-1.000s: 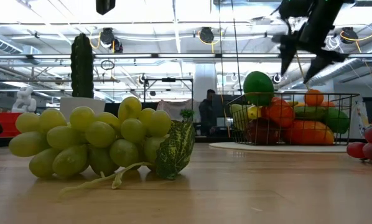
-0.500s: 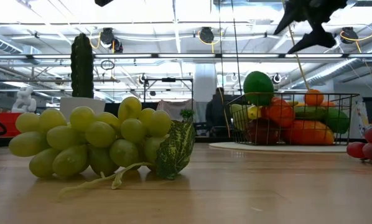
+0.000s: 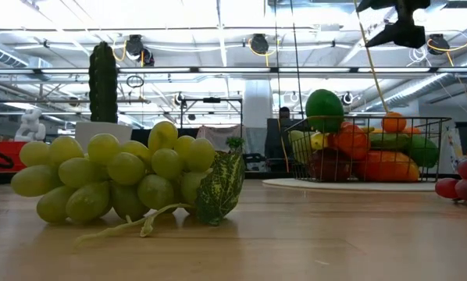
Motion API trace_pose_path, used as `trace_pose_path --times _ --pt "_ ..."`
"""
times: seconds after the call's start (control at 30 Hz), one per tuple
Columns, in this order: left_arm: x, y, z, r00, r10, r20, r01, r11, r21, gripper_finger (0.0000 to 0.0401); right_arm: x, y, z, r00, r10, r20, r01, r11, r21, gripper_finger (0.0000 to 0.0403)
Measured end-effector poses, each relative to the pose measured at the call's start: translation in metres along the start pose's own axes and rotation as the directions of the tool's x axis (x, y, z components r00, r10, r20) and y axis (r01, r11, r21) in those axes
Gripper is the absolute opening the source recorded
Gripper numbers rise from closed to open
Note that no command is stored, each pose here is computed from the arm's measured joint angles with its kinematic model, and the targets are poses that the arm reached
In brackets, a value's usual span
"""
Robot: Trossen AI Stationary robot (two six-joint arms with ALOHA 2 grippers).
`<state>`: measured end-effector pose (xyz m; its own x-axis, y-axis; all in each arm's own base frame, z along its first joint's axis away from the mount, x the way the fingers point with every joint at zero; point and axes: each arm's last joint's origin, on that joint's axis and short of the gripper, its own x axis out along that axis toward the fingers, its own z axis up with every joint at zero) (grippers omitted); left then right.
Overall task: Build produce basket
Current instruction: Put the green grapes into the gold wire basket
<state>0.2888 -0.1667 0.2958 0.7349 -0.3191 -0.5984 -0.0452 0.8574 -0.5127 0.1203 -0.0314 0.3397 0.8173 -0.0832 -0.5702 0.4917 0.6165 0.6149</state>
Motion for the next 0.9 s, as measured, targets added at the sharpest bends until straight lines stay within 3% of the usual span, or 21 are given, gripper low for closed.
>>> trace_pose_path --times 0.23,0.47,0.67,0.9 --pt "0.054 -0.018 -0.054 0.988 0.026 -0.151 -0.023 1.0 0.02 0.0121 0.001 0.007 -0.002 1.0 0.02 0.023 -0.019 0.999 -0.047 0.0315" --pt "0.107 -0.012 -0.086 0.982 0.041 -0.184 -0.044 0.999 -0.013 0.0109 0.002 0.014 0.003 0.994 0.066 0.087 -0.057 0.994 -0.095 0.0315" --pt "0.136 0.002 -0.103 0.977 0.113 -0.182 -0.118 0.993 -0.016 0.0156 0.001 0.014 0.003 0.994 0.072 0.087 -0.063 0.993 -0.099 0.0315" --pt "0.143 0.017 -0.1 0.965 0.194 -0.174 -0.18 0.979 0.091 0.0228 0.001 0.014 0.003 0.994 0.09 0.068 -0.083 0.991 -0.102 0.0315"
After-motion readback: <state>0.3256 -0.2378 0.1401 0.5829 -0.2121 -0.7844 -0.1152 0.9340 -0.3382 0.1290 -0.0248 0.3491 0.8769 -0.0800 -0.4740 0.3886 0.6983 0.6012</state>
